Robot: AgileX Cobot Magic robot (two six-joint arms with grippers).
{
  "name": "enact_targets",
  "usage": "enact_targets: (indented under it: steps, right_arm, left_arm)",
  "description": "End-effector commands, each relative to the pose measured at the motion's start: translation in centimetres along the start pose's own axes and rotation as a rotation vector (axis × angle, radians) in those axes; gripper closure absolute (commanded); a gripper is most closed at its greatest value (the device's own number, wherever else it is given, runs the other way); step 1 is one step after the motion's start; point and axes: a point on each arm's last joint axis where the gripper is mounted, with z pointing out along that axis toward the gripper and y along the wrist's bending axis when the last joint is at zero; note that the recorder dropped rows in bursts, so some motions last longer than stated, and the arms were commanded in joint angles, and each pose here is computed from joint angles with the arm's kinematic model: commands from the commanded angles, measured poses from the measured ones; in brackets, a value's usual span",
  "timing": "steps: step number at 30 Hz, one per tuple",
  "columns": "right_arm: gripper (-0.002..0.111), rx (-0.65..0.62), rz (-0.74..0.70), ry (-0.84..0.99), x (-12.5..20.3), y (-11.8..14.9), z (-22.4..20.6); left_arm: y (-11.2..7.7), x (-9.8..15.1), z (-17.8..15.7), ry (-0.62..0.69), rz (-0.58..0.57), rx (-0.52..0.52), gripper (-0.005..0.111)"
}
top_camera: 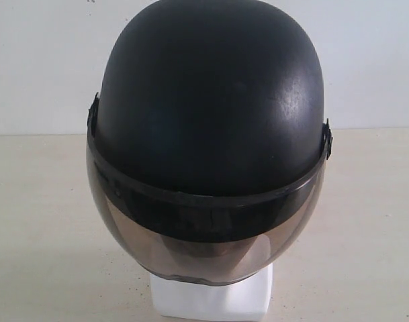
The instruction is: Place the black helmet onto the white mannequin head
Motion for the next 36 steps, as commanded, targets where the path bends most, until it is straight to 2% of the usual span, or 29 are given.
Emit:
enact_targets:
  steps: [1, 7, 10, 16, 21, 31, 36]
  right_arm:
    - [0.108, 0.003, 0.005, -0.003, 0.0, 0.0, 0.0]
    - [0.108, 0.013, 0.006, -0.012, 0.0, -0.1, -0.2]
    - [0.108, 0.075, -0.001, -0.035, -0.2, -0.5, -0.6]
    - [0.108, 0.340, 0.153, -0.107, 0.5, -1.8, -2.1]
    - [0.108, 0.531, 0.184, -0.098, 1.4, -2.7, -2.6]
    - [0.108, 0.566, 0.125, 0.050, 2.9, -2.5, -3.2]
    - [0.108, 0.561, 0.141, 0.089, 5.9, -2.3, -2.9]
  left_arm:
    - [0.1, -0.1, -0.1, -0.018, -0.005, -0.012, 0.102]
    - [0.1, -0.1, -0.1, -0.018, -0.005, -0.012, 0.102]
    - [0.1, -0.1, -0.1, -0.018, -0.005, -0.012, 0.102]
    - [0.1, -0.1, -0.1, -0.020, -0.005, -0.014, 0.102]
    - [0.1, -0.1, -0.1, -0.020, -0.005, -0.014, 0.102]
    - [0.1, -0.1, -0.1, -0.020, -0.005, -0.014, 0.102]
    - [0.1, -0.1, -0.1, -0.020, -0.005, -0.014, 0.102]
